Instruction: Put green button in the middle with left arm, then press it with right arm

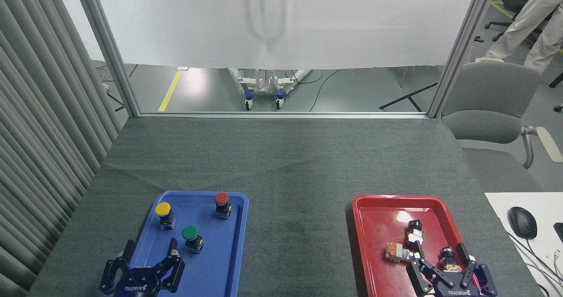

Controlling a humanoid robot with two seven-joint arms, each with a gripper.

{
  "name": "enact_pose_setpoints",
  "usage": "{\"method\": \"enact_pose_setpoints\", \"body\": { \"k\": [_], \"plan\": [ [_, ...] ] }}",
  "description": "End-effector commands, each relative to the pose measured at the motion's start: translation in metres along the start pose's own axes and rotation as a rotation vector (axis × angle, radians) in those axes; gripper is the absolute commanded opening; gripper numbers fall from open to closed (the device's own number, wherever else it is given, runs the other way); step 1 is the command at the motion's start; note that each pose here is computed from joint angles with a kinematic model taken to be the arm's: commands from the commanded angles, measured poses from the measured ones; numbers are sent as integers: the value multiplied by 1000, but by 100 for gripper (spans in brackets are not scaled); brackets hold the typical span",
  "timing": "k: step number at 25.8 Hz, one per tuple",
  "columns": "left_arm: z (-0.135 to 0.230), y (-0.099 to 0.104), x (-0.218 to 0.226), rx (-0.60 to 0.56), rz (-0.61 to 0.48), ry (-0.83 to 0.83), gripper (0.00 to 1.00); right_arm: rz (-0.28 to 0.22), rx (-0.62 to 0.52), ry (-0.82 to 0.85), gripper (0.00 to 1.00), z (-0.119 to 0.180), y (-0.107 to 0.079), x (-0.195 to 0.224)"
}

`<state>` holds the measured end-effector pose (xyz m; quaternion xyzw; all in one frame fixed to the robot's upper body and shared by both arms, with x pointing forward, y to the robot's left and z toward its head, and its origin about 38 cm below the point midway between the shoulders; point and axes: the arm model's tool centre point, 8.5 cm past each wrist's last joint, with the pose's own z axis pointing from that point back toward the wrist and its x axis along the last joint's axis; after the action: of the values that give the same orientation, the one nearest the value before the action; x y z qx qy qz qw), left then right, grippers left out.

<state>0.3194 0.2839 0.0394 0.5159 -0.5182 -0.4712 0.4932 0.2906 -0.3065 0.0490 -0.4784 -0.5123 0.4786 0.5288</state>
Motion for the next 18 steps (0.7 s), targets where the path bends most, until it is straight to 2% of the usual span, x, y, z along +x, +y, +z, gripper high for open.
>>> {"method": "enact_pose_setpoints", "body": {
  "k": [1, 13, 16, 18],
  "plan": [
    [-1, 0, 0, -3, 0, 0, 100, 4, 0, -21, 100, 1, 0, 1],
    [-1, -1, 1, -5, -1, -3, 100, 36, 4, -34, 99, 2, 1, 3],
    [-2, -1, 2, -6, 0, -8, 100, 88, 5, -33, 99, 2, 1, 3],
    [-2, -1, 2, -6, 0, -8, 100, 95, 5, -24, 99, 2, 2, 3]
  ]
}}
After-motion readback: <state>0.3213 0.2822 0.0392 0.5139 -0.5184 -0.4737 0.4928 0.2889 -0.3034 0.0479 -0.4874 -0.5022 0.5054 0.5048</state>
